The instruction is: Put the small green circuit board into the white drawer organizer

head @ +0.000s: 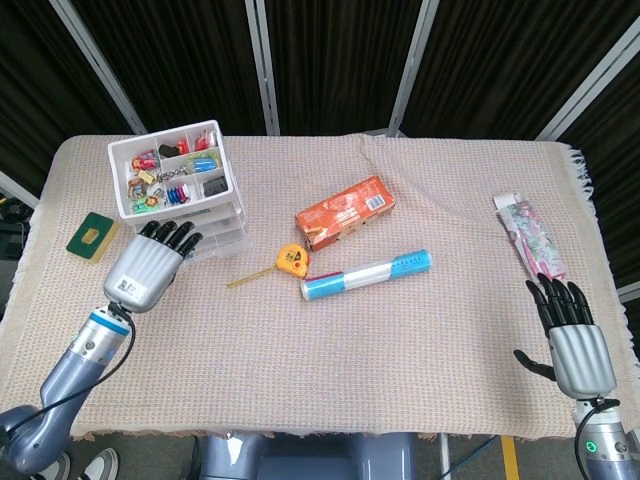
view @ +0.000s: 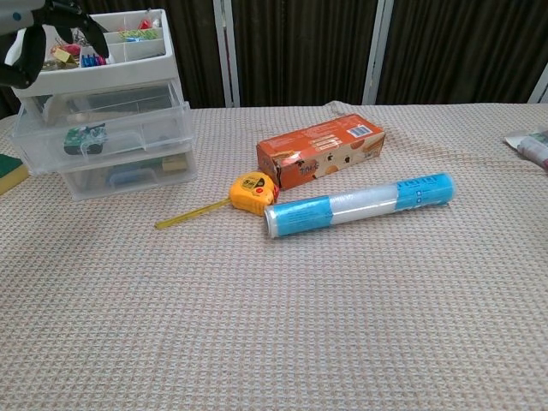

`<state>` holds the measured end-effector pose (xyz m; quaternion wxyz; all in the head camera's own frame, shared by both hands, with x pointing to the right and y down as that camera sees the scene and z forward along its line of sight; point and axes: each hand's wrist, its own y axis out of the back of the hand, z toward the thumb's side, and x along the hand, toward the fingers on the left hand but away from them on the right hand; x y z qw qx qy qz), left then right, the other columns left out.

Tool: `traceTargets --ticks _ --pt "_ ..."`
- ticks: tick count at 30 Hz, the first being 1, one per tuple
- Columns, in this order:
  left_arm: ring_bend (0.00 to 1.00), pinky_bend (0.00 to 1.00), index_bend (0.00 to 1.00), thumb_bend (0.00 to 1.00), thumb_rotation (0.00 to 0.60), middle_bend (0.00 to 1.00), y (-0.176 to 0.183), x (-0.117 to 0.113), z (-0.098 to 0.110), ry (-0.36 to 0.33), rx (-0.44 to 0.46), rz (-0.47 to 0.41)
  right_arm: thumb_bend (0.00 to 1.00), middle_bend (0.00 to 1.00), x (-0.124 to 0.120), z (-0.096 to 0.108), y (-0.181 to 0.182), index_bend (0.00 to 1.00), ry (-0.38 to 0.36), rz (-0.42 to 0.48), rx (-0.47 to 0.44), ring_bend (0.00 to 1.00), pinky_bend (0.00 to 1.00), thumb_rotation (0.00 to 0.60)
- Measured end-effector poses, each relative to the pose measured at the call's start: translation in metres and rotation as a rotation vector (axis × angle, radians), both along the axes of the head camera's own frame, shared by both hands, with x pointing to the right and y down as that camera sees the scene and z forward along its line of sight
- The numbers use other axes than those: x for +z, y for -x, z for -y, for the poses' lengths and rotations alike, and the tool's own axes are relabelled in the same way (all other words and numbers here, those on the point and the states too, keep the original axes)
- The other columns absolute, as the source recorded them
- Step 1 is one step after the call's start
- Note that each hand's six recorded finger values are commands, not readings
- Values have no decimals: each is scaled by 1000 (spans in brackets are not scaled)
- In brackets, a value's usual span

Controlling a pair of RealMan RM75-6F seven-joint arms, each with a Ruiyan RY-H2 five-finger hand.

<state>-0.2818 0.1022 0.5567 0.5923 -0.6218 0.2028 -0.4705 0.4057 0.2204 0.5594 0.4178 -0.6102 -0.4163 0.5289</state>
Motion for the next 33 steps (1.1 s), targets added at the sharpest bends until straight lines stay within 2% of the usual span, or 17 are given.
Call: traceTargets --ticks 6,12,17,22,30,33 --pt "61 209 260 1000 600 42 15 16 -34 -20 162 124 13 0 -1 0 1 18 -9 2 0 0 0 600" --pt "38 190 258 1000 600 34 22 28 -50 -68 300 237 13 0 0 1 1 18 -10 3 3 0 0 600" --pt "0 130 236 1000 600 26 29 44 -62 -51 378 315 15 0 0 0 0 18 -9 2 3 0 0 600" --pt "0 72 183 1000 600 0 32 60 -73 -75 507 416 13 0 0 0 0 18 -8 3 4 0 0 600" --pt "0 48 164 1000 600 0 34 77 -81 -67 603 508 14 0 0 0 0 19 -5 5 5 0 0 600" --pt "0 48 165 1000 600 0 33 82 -82 -52 606 518 14 0 0 0 0 19 -6 7 6 0 0 600"
